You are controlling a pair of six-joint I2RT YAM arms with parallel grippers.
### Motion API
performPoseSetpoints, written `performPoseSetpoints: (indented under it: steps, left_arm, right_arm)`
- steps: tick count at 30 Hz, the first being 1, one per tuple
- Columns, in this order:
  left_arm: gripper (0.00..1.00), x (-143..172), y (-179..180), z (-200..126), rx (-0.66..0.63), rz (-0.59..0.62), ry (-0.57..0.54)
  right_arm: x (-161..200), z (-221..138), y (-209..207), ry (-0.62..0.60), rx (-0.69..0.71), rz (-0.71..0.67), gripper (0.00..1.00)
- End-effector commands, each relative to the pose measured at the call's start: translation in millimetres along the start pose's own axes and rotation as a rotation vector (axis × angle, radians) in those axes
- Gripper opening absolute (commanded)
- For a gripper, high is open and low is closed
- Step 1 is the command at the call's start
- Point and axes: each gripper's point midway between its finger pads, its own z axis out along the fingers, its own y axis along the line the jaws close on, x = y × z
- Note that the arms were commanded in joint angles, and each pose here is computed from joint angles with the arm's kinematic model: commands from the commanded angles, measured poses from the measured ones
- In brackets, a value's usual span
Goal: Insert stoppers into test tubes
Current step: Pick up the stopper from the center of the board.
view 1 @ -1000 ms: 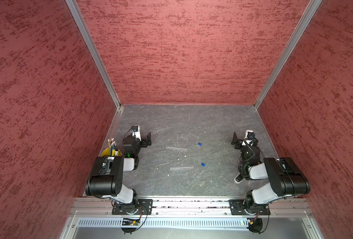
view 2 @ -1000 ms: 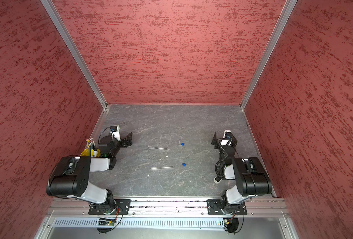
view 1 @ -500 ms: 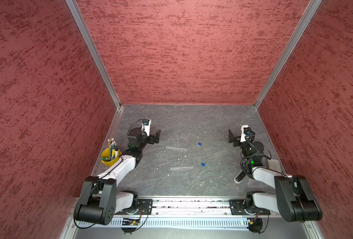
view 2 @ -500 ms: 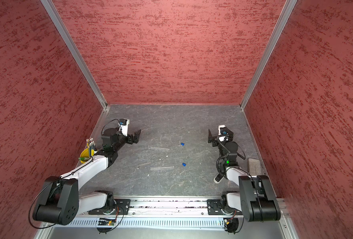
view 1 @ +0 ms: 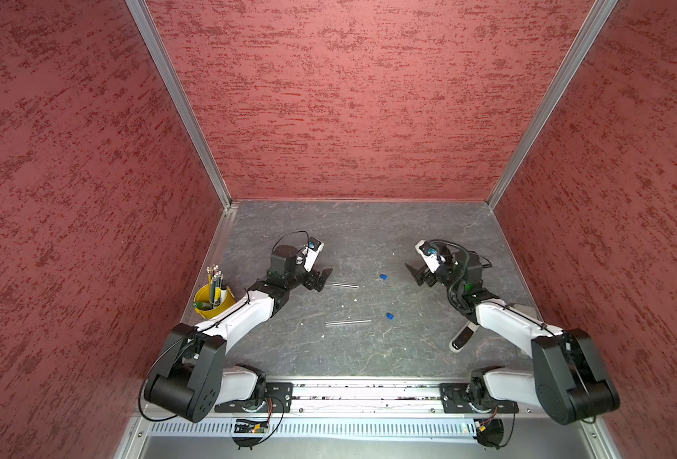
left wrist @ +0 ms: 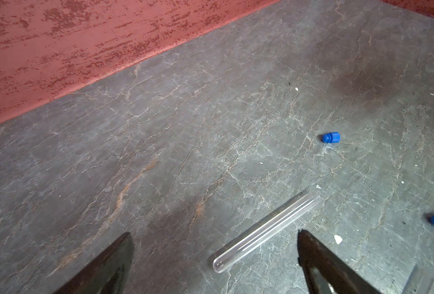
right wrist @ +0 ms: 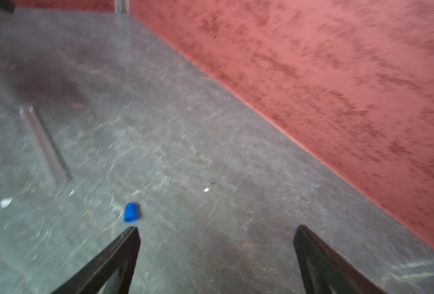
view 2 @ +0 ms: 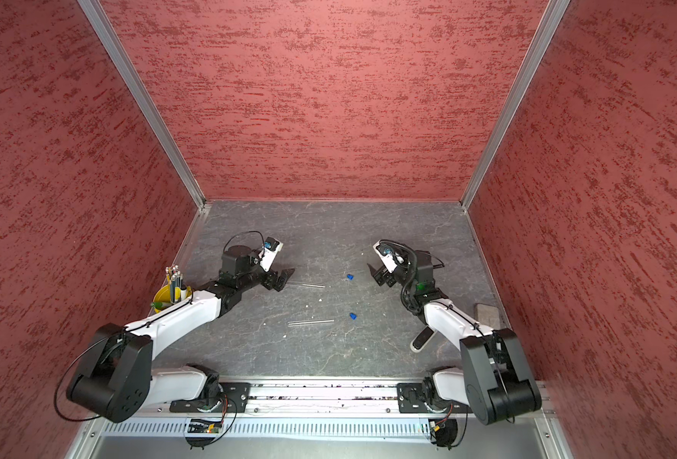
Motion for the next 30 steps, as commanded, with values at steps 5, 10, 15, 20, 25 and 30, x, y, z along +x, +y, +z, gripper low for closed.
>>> performPoseSetpoints:
  steps: [5, 10, 15, 20, 25, 30]
  left_arm:
    - [1.00, 10.8, -8.7, 6.9, 0.041, 0.063, 0.059]
    - [1.00, 16.8, -11.1, 10.8, 0.044, 0.090, 0.083]
    - [0.99, 23.2, -9.9, 15.8, 0.045, 0.102, 0.118]
    - [1.00, 25.6, -7.7, 20.5, 0.035, 0.127, 0.130]
    - [0.99, 26.2, -4.0, 23.0, 0.019, 0.150, 0.137]
    - [1.00, 31.4, -2.9, 25.6, 0.016, 0.153, 0.156]
  right_arm:
    - [33.4, 13.9, 42.3, 0.168, -0.193, -0.088, 0.93]
    - [41.8, 27.7, 56.7, 0.213, -0.274, -0.052, 0.89]
    - [49.9, 42.6, 64.8, 0.261, -0.339, -0.025, 0.79]
    - [50.3, 55.3, 71.0, 0.271, -0.376, -0.013, 0.69]
    - [52.8, 70.2, 75.3, 0.296, -0.418, -0.008, 0.60]
    - [55.3, 78.4, 77.8, 0.309, -0.441, -0.006, 0.54]
